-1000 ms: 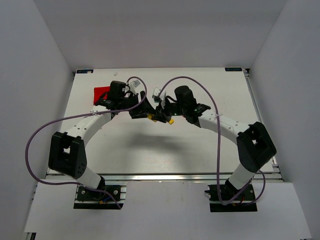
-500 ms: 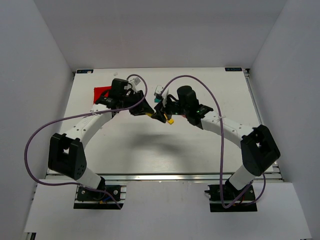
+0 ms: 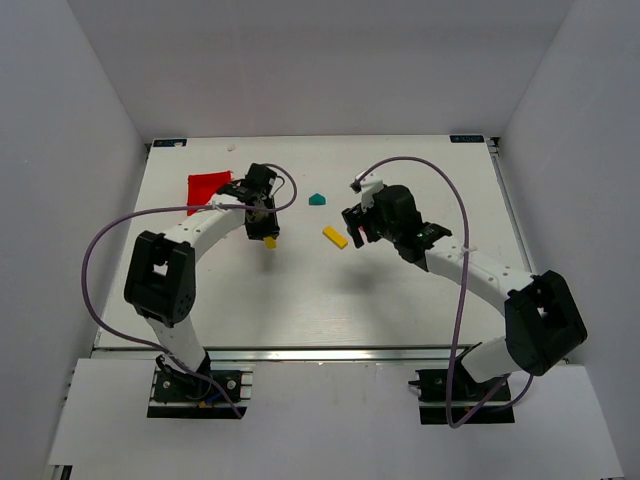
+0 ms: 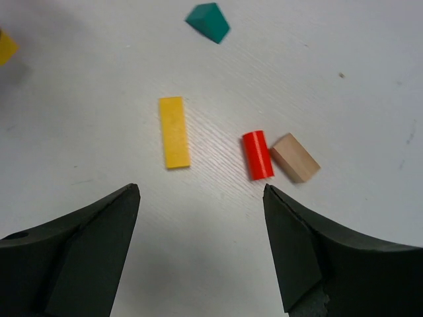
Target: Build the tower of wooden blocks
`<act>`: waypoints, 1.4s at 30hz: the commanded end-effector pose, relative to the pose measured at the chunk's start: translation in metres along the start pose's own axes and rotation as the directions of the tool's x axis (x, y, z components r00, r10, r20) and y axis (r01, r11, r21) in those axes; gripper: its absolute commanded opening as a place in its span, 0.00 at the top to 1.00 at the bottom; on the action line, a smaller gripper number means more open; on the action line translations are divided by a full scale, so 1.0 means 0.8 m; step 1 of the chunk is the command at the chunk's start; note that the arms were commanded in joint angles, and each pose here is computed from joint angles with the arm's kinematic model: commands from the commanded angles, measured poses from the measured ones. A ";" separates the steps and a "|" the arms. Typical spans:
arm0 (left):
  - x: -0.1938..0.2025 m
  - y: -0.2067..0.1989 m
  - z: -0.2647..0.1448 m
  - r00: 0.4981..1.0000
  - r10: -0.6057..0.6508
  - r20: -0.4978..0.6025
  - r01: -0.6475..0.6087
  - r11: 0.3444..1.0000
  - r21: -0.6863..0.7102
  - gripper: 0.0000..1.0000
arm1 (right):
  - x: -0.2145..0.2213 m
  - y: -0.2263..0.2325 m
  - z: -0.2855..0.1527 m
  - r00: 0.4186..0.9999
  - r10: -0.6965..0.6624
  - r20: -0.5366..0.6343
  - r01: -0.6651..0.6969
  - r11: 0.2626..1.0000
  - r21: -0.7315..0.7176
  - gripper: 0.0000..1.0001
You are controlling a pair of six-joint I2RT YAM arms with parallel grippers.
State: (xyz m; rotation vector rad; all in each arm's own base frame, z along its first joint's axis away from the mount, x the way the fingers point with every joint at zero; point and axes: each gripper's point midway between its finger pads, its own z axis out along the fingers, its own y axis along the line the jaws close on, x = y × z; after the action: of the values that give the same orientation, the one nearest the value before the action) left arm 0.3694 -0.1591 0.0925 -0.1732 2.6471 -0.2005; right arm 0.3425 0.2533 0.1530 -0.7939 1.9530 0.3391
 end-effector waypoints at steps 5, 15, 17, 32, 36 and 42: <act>-0.008 0.009 0.015 0.989 0.135 0.068 -0.131 0.990 -0.056 1.00 | -0.001 -0.045 -0.007 0.997 0.080 -0.009 -0.078 0.986 0.150 0.17; 0.013 0.012 0.039 0.981 0.191 0.021 -0.190 0.981 -0.051 0.97 | 0.006 -0.065 -0.009 0.998 0.061 -0.025 -0.055 0.979 0.195 0.16; 0.013 0.013 0.040 0.982 0.189 0.017 -0.187 0.981 -0.058 0.92 | 0.007 -0.066 -0.009 0.997 0.065 -0.033 -0.057 0.979 0.195 0.16; 0.020 0.019 0.040 0.982 0.188 0.003 -0.187 0.980 -0.069 0.50 | 0.008 -0.075 -0.013 0.996 0.072 -0.048 -0.061 0.976 0.208 0.18; 0.018 0.017 0.040 0.980 0.201 0.001 -0.201 0.978 -0.061 0.37 | 0.006 -0.075 -0.015 0.996 0.071 -0.048 -0.060 0.977 0.207 0.18; 0.007 0.009 0.023 0.980 0.196 0.028 -0.195 0.980 -0.036 0.26 | 0.002 -0.080 -0.018 0.998 0.030 -0.049 -0.020 0.978 0.206 0.17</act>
State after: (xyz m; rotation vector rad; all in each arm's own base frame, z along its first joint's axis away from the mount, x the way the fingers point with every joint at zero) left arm 0.3630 -0.1477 0.0426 0.0695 2.6856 -0.0363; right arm 0.3624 0.1955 0.1378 -0.6385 2.0844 0.1418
